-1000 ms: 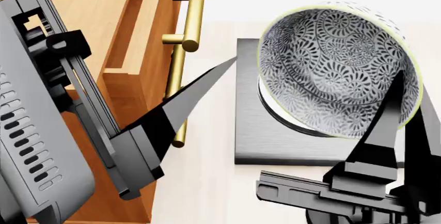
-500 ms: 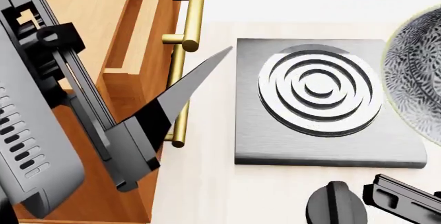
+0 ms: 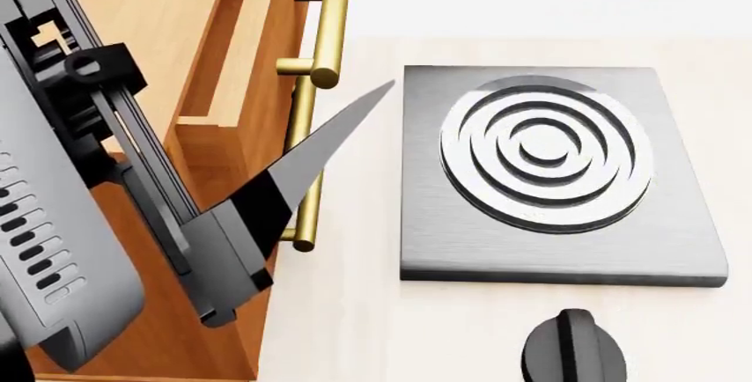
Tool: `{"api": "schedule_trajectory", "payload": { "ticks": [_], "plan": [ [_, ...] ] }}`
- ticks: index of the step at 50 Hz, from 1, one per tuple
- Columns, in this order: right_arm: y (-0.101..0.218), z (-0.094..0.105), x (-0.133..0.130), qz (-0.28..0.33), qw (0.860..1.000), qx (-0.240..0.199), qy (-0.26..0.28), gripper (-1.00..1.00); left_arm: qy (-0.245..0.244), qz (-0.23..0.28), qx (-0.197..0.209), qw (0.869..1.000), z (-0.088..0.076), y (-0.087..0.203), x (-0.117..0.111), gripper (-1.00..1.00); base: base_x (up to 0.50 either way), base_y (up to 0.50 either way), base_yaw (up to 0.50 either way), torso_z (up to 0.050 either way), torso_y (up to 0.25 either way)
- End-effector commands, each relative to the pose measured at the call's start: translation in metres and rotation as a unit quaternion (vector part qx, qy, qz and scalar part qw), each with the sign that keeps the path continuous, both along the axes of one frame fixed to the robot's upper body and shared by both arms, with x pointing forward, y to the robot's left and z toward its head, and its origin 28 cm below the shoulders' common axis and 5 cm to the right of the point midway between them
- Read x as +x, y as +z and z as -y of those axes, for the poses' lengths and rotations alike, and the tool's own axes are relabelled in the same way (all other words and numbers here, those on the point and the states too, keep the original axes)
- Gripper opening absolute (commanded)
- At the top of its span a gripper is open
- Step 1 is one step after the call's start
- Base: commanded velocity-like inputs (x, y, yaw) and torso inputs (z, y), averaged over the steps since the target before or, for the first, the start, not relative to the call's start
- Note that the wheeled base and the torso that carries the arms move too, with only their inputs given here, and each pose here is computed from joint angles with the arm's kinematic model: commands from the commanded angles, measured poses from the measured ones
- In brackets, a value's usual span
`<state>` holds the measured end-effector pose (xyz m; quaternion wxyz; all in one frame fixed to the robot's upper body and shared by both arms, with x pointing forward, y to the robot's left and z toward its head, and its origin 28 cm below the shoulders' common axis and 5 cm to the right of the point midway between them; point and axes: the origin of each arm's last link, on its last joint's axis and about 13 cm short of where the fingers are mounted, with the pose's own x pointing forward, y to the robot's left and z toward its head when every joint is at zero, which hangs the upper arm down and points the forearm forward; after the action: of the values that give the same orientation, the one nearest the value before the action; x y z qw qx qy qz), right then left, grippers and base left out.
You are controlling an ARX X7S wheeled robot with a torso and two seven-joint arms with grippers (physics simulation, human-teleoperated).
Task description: Pick the akita bowl on the wooden cabinet and place it on the plate.
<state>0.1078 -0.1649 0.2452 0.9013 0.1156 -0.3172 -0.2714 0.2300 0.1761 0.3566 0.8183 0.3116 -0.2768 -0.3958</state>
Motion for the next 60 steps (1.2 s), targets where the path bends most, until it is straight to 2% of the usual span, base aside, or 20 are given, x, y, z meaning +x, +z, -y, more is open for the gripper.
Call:
{"api": "schedule_trajectory", "payload": {
  "ticks": [1, 8, 13, 31, 43, 60],
  "plan": [
    [0.003, 0.022, -0.021, 0.039, 0.998, 0.027, -0.049, -1.0, -0.001, -0.001, -0.001, 1.0, 0.0, -0.002, 0.0, 1.0, 0.0, 0.0, 0.0, 0.0, 0.0],
    [0.004, 0.028, -0.029, 0.05, 0.996, 0.066, -0.036, -1.0, -0.002, -0.002, -0.001, 1.0, 0.0, -0.004, 0.0, 1.0, 0.0, 0.0, 0.0, 0.0, 0.0],
    [0.002, 0.034, -0.02, 0.004, 0.997, 0.076, -0.033, -1.0, -0.003, -0.003, 0.0, 1.0, 0.001, -0.004, 0.001, 1.0, 0.0, 0.0, 0.0, 0.0, 0.0],
    [0.01, 0.047, 0.004, -0.041, 0.997, 0.046, -0.043, -1.0, -0.004, -0.006, -0.001, 1.0, 0.002, -0.006, 0.003, 1.0, 0.0, 0.0, 0.0, 0.0, 0.0],
    [0.001, 0.065, 0.017, -0.068, 0.994, 0.074, -0.036, -1.0, -0.004, -0.008, -0.001, 1.0, 0.002, -0.009, 0.004, 1.0, 0.0, 0.0, 0.0, 0.0, 0.0],
    [0.011, 0.08, 0.036, -0.104, 0.992, 0.055, -0.052, -1.0, -0.004, -0.012, 0.0, 1.0, 0.002, -0.012, 0.006, 1.0, 0.0, 0.0, 0.0, 0.0, 0.001]
  ]
}}
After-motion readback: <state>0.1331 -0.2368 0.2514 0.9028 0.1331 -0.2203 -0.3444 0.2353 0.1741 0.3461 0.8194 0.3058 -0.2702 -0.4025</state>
